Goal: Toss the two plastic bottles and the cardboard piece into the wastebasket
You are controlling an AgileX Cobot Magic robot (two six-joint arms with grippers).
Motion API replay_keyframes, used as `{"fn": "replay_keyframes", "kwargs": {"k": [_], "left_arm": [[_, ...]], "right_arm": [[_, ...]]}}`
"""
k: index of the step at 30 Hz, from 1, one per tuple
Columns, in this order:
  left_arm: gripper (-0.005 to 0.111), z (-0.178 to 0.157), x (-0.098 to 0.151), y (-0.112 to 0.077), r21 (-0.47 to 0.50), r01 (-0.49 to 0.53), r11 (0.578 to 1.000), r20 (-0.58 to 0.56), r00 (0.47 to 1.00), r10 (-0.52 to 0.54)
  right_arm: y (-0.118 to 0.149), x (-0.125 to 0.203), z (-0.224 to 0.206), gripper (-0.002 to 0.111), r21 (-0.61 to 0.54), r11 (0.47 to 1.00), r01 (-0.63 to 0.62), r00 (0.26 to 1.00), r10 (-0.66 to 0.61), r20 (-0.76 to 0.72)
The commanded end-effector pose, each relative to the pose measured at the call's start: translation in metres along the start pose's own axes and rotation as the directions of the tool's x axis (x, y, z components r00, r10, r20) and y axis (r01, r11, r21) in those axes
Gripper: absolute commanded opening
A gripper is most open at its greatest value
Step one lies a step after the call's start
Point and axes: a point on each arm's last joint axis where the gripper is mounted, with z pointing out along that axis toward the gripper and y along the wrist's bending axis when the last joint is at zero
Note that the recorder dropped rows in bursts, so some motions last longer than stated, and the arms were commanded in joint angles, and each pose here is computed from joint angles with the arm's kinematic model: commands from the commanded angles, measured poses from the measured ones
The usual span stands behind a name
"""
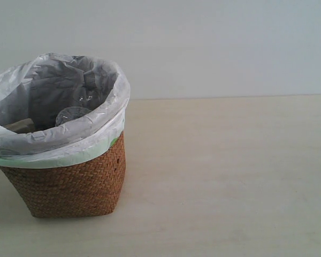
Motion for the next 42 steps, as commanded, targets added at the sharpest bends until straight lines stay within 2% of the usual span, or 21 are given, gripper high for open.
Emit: {"fn": "replay_keyframes", "kwargs": {"k": [1,29,31,33,35,38,39,42], "left_arm": [[0.006,0.0001,0.0006,0.0003,-0.004,0.008,1.0,0.002,1.0,-0.008],[0.006,0.0001,0.0006,0.0003,-0.004,0.008,1.0,0.002,1.0,-0.008],[0.006,0.0001,0.0006,0.0003,-0.004,0.008,1.0,0.002,1.0,-0.008],[0.006,0.0001,0.0006,0.0003,-0.004,0.008,1.0,0.002,1.0,-0.008],[0.006,0.0001,0.0006,0.0003,-0.004,0.008,1.0,0.002,1.0,-0.008],[0.006,0.0001,0.0006,0.0003,-0.004,0.008,1.0,0.002,1.0,-0.008],[0.006,0.0001,0.0006,0.0003,-0.004,0.008,1.0,0.002,1.0,-0.008],[0.006,0.0001,0.0006,0.0003,-0.004,0.008,1.0,0.002,1.0,-0.008]], "right_arm": [[0.0013,0.0,-0.0004,0.001,-0.015,0.999,-0.041,0.999,0.041,0.002],[0.0011,0.0011,-0.0004,0.001,-0.012,1.0,-0.021,1.0,0.021,-0.009],[0.0011,0.0011,-0.0004,0.001,-0.013,0.999,0.045,0.999,-0.045,-0.008],[0.0011,0.0011,-0.0004,0.001,-0.014,0.987,0.162,0.987,-0.162,-0.007],[0.0011,0.0011,-0.0004,0.001,-0.015,0.954,0.3,0.954,-0.301,-0.005],[0.0011,0.0011,-0.0004,0.001,-0.015,0.87,0.493,0.87,-0.493,-0.002],[0.0011,0.0011,-0.0004,0.001,-0.015,0.852,0.523,0.852,-0.523,-0.001],[0.0011,0.0011,-0.0004,0.001,-0.015,0.849,0.527,0.85,-0.528,-0.001]]}}
